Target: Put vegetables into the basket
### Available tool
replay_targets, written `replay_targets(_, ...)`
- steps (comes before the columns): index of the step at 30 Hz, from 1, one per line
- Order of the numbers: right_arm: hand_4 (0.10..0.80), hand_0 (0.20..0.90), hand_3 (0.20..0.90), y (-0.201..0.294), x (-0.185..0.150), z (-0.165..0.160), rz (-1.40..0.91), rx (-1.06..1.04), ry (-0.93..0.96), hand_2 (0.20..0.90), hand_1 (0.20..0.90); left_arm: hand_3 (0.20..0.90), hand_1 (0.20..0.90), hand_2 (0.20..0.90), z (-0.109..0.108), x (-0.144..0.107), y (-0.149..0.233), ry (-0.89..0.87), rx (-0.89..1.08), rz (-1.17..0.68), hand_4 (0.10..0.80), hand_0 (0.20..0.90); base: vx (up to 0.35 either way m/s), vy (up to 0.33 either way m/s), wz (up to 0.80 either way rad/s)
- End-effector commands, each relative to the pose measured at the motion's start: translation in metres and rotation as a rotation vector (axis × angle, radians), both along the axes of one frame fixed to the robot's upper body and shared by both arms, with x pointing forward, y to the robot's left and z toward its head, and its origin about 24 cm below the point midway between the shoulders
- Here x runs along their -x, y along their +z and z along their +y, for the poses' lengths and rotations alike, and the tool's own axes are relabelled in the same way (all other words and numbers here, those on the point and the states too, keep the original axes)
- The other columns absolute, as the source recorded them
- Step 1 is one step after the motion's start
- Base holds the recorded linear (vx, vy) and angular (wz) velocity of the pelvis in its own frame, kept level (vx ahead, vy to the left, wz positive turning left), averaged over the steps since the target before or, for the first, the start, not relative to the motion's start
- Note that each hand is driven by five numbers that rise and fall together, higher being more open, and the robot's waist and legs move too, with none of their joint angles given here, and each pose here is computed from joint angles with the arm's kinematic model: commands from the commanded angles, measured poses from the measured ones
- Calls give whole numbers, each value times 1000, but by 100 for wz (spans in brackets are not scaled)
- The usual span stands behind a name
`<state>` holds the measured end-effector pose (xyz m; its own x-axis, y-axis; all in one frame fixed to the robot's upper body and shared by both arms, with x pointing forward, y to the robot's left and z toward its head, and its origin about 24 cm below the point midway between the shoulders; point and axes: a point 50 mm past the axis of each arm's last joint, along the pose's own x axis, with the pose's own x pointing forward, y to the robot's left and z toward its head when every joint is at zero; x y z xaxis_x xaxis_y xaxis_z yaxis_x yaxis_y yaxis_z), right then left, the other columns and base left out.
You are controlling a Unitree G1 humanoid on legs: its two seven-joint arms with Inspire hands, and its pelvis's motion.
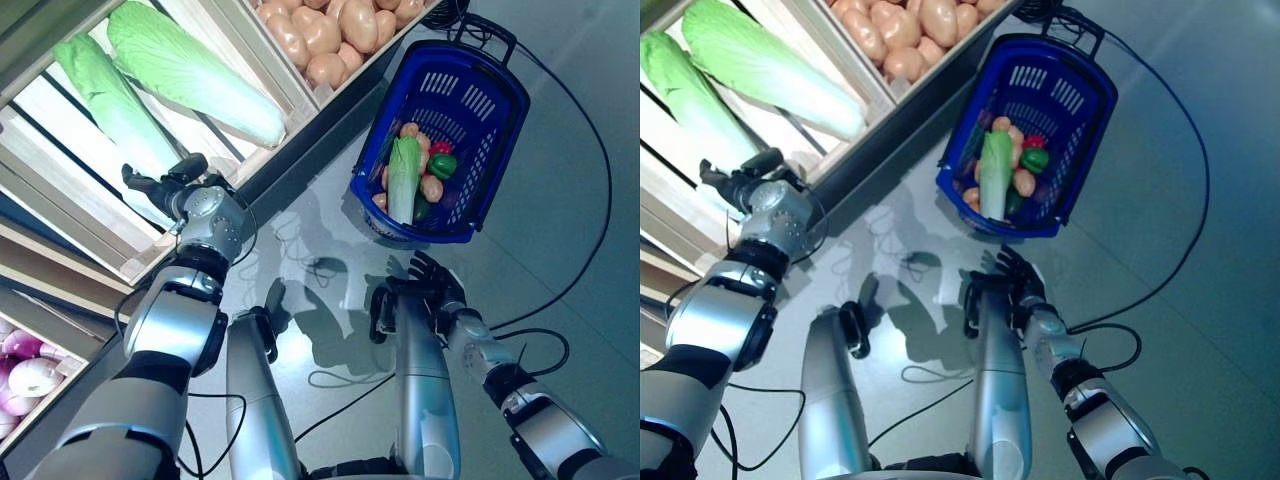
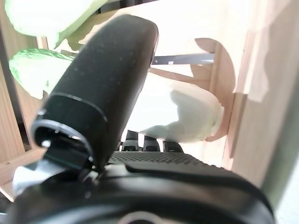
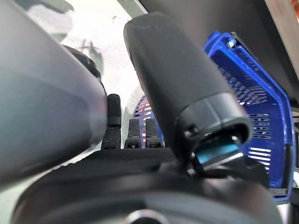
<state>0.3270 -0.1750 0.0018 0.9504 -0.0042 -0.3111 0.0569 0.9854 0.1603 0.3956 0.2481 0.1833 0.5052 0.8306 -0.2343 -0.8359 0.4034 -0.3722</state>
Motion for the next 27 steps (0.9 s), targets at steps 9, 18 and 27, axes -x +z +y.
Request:
replay_targets(9, 800, 900, 900, 33, -8, 8, -141, -78, -40, 900, 900, 300, 300, 300, -5, -4, 53, -153, -139, -320, 400, 300, 0, -24, 4)
replay_targets(18, 800, 900, 900, 32, -7, 7, -144, -83, -54, 900, 900, 300, 300, 300, 11, 0, 34, -131, -109, -282, 400, 300, 33, 0, -1)
replay_targets(27, 800, 900, 900, 18, 2, 4, -100, -78, -57, 900, 900, 300, 300, 300, 27, 9, -11, -146, -51, -230, 400, 300, 56, 39, -6)
